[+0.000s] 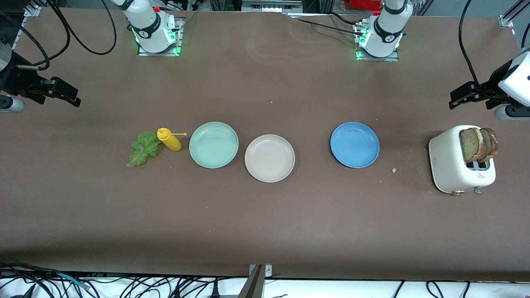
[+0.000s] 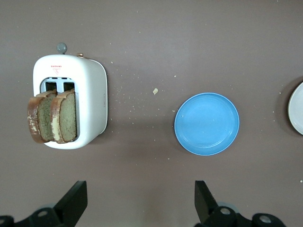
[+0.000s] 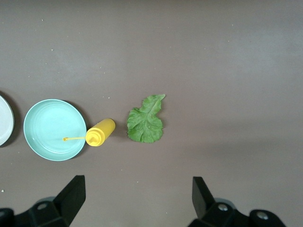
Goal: Make sandwich in beige plate with both arms
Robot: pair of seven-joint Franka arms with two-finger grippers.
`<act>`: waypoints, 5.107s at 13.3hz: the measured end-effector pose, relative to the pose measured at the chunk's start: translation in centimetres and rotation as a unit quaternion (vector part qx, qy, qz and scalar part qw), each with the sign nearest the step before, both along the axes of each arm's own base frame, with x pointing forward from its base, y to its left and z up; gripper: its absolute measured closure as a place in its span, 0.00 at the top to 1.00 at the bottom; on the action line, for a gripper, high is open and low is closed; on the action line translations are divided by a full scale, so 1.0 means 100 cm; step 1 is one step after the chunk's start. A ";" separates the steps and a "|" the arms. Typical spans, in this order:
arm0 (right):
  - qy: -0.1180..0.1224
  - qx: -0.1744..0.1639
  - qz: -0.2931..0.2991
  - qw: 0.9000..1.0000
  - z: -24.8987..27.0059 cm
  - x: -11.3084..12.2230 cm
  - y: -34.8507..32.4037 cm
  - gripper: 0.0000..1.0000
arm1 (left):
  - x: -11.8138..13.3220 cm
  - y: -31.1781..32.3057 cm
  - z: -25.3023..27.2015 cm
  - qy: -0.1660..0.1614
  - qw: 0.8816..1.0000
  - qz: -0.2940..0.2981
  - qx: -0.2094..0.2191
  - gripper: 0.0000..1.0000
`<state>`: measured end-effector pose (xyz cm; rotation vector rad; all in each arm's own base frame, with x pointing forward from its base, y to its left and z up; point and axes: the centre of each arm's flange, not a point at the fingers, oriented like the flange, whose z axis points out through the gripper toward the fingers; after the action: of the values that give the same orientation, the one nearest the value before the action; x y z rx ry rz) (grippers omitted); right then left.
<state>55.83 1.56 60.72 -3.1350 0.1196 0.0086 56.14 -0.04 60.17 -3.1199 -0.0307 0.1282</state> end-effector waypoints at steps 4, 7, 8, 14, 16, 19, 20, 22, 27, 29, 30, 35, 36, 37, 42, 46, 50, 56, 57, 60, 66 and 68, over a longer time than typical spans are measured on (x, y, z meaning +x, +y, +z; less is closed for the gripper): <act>0.000 0.000 0.000 1.000 0.000 0.000 0.000 1.00 | 0.000 0.000 0.000 0.000 1.000 0.000 0.000 1.00; 0.000 0.000 0.000 1.000 0.000 0.000 0.000 1.00 | 0.000 0.000 0.000 0.000 1.000 0.000 0.000 1.00; 0.000 0.000 0.000 1.000 0.000 0.000 0.000 1.00 | 0.000 0.000 0.000 0.000 1.000 0.000 0.000 1.00; 0.000 0.000 0.000 1.000 0.000 0.000 0.000 1.00 | 0.000 0.000 -0.001 0.001 1.000 0.000 0.000 1.00; 0.000 0.000 0.000 1.000 0.000 0.000 0.000 1.00 | 0.000 0.000 -0.001 0.001 1.000 0.000 0.000 1.00; 0.000 0.000 0.000 1.000 0.000 0.000 0.000 1.00 | 0.000 0.000 -0.001 0.001 1.000 0.000 0.000 1.00; 0.000 0.000 0.000 1.000 0.000 0.000 0.000 1.00 | 0.001 0.000 -0.001 0.001 1.000 0.000 0.000 1.00; 0.000 0.000 0.000 1.000 0.000 0.000 0.000 1.00 | 0.001 0.000 -0.002 0.001 1.000 0.000 0.000 1.00; 0.000 0.000 0.000 1.000 0.000 0.000 0.000 1.00 | 0.001 0.000 -0.002 0.002 1.000 0.000 0.000 1.00; 0.000 0.000 0.000 1.000 0.000 0.000 0.000 1.00 | 0.001 0.000 -0.002 0.002 1.000 0.000 0.000 1.00; 0.000 0.000 0.000 1.000 0.000 0.000 0.000 1.00 | 0.001 0.000 -0.002 0.002 1.000 0.000 0.000 1.00; 0.000 0.000 0.000 1.000 0.000 0.000 0.000 1.00 | 0.001 0.000 -0.002 0.002 1.000 0.000 0.000 1.00; 0.001 0.000 0.000 1.000 0.000 0.000 0.000 1.00 | 0.001 0.000 -0.002 0.002 1.000 0.000 0.000 1.00; 0.003 0.000 0.000 1.000 0.000 -0.001 0.000 1.00 | 0.001 0.000 -0.002 0.002 1.000 0.000 0.000 1.00; 0.021 -0.004 0.005 1.000 -0.009 -0.001 0.003 1.00 | 0.001 0.000 -0.002 0.002 1.000 0.000 0.001 1.00; 0.044 -0.006 0.034 0.998 -0.033 0.008 0.003 1.00 | 0.006 0.009 -0.012 0.009 1.000 0.004 0.005 1.00; 0.056 -0.005 0.057 0.997 -0.045 0.013 0.001 1.00 | 0.025 0.066 -0.044 0.011 1.000 0.000 0.003 1.00; 0.084 0.024 0.170 0.982 -0.070 0.007 0.008 1.00 | 0.054 0.127 -0.122 0.017 1.000 0.026 0.003 1.00; 0.080 0.033 0.194 0.977 -0.078 0.009 0.010 1.00 | 0.056 0.130 -0.133 0.016 1.000 0.026 0.003 1.00; 0.045 0.071 0.282 0.956 -0.111 0.014 0.008 1.00 | 0.055 0.140 -0.161 0.002 1.000 0.013 0.004 1.00; -0.018 0.169 0.414 0.894 -0.198 -0.003 -0.048 1.00 | 0.050 0.160 -0.191 0.003 1.000 0.015 0.003 1.00; -0.053 0.210 0.450 0.866 -0.235 -0.016 -0.056 1.00 | 0.051 0.159 -0.198 0.007 1.000 0.014 0.002 1.00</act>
<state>54.28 -4.01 37.22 -2.4498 -1.1599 -0.1160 61.26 15.86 40.38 -3.1156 -0.0753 0.1512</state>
